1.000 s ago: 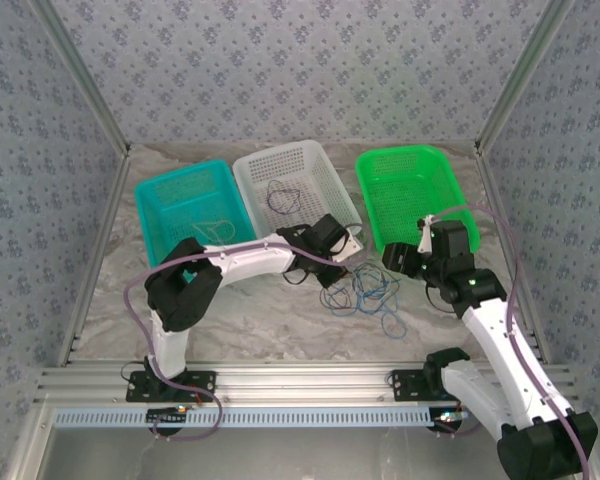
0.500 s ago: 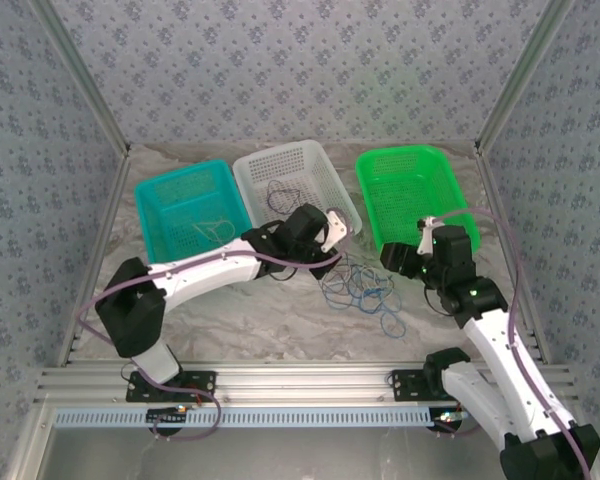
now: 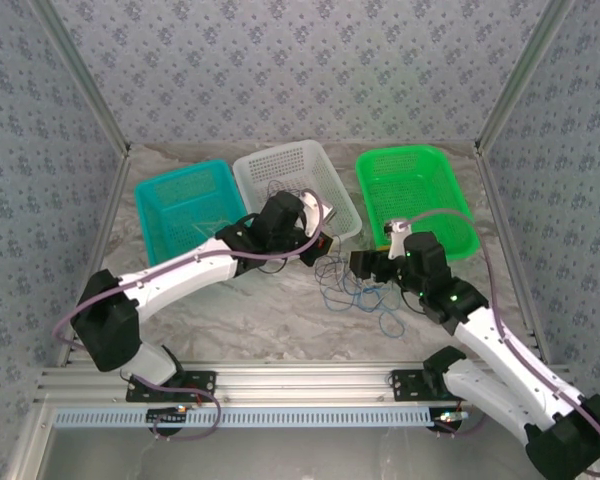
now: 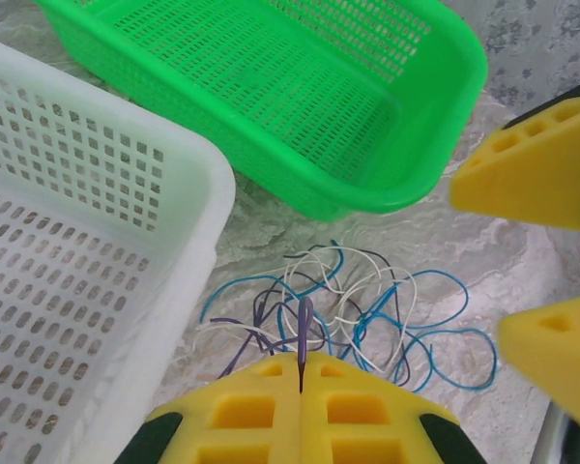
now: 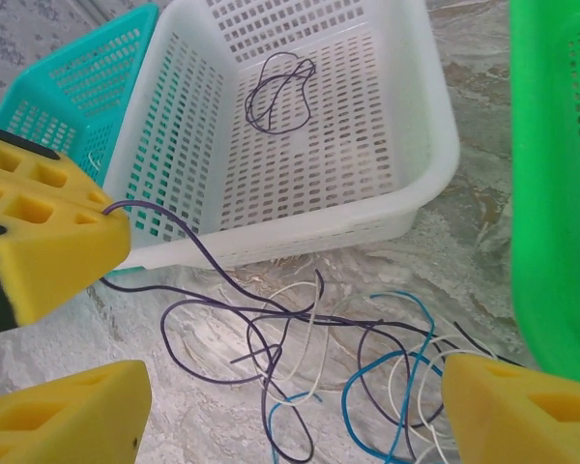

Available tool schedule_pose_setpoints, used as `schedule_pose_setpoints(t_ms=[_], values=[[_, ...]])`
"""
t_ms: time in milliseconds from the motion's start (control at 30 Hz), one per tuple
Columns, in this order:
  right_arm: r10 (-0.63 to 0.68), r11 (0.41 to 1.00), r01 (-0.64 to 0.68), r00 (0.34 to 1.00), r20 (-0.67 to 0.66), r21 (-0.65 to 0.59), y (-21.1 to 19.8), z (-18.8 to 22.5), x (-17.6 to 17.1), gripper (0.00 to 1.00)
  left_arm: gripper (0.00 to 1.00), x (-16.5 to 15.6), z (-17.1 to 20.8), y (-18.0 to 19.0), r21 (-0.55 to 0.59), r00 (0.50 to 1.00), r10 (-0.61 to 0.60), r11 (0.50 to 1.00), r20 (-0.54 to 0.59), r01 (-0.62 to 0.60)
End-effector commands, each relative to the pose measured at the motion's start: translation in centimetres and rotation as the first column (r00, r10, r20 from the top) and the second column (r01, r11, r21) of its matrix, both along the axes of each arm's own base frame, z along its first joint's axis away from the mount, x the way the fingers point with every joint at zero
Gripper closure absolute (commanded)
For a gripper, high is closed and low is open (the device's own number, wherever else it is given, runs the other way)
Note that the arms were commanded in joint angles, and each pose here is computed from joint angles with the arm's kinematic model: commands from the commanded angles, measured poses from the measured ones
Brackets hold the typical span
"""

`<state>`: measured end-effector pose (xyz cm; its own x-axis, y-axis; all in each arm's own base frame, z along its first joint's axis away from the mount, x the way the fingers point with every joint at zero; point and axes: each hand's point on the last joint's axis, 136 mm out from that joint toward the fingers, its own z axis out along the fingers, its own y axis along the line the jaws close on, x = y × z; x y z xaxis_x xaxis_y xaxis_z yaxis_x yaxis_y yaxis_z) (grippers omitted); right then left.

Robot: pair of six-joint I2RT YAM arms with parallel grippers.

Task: Untangle the cables

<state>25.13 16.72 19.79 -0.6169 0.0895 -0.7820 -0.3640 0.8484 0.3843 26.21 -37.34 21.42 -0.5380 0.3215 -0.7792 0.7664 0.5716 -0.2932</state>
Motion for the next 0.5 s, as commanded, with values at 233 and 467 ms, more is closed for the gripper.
schedule_pose_setpoints(t_ms=[233, 467], values=[[-0.086, 0.995, 0.090, 0.993, 0.087, -0.042, 1.4, -0.4, 2.5, 0.19, 1.00, -1.5, 5.2, 0.1, -0.151, 0.999, -0.026, 0.988, 0.020, 0.029], [-0.228, 0.973, 0.232, 0.963, 0.147, -0.011, 0.1, -0.2, 4.3, 0.17, 1.00, -2.4, 6.1, -0.1, -0.240, 0.999, -0.049, 0.970, -0.022, 0.042]])
